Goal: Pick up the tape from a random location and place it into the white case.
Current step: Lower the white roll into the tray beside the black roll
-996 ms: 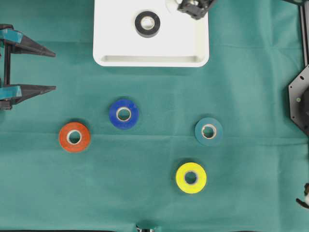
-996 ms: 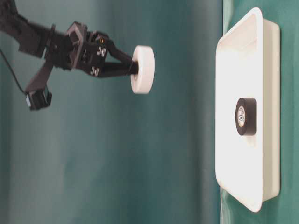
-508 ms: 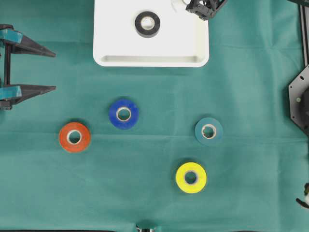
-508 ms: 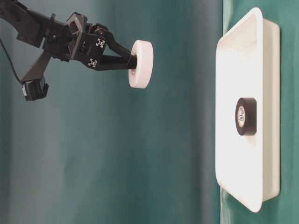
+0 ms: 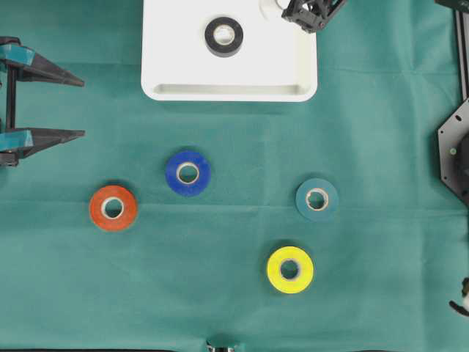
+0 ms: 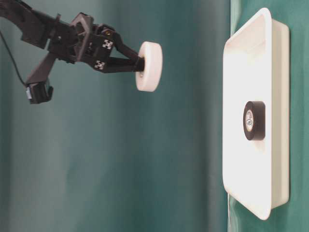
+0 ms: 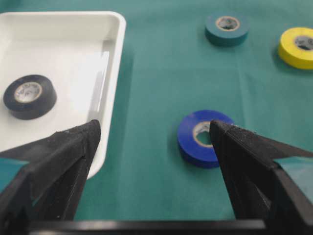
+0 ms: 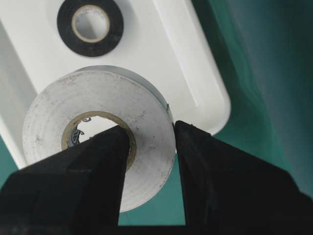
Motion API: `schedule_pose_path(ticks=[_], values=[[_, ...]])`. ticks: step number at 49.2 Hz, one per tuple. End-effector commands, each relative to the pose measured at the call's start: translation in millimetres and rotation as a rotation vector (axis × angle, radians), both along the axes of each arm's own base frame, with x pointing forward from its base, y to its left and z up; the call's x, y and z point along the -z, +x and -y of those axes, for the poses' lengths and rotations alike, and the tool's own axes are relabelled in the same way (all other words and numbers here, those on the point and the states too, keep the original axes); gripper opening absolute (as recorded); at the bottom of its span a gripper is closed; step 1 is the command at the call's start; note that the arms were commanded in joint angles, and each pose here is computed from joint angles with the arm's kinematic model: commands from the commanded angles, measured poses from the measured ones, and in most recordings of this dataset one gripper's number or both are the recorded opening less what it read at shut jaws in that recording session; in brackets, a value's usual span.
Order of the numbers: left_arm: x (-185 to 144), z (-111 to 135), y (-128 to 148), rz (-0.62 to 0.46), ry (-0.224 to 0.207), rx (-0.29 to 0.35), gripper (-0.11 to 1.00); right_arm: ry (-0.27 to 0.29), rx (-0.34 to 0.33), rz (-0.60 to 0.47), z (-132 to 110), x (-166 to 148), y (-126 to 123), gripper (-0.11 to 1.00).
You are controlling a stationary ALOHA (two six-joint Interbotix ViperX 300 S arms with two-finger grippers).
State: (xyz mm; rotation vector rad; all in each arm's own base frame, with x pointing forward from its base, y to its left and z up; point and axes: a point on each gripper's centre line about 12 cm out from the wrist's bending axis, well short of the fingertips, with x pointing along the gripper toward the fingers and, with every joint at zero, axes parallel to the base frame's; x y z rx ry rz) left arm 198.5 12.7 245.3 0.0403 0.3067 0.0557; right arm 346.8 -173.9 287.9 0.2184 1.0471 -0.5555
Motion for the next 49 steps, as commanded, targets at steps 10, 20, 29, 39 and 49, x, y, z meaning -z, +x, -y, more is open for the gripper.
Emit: schedule_pose_path(ticks=[10,20,29,39,49], values=[[-3,-1,2,0.008,0.0,-0.003,0.98,0.012,0.007,0.012,5,41,6,0.33],[-3,-1,2,0.008,0.0,-0.003,0.98,0.018,0.012,0.025,15,83,8,0.33],[-3,-1,2,0.008,0.0,-0.005,0.98,0.023,0.023,0.038,23,112,5,0.33],[-3,-1,2,0.008,0.0,-0.003,0.98,0.036,0.039,0.045,27,132,6,0.33],[-2,-1,2,0.006,0.0,-0.003,0.98,0.037,0.037,0.039,27,136,7,0.33]])
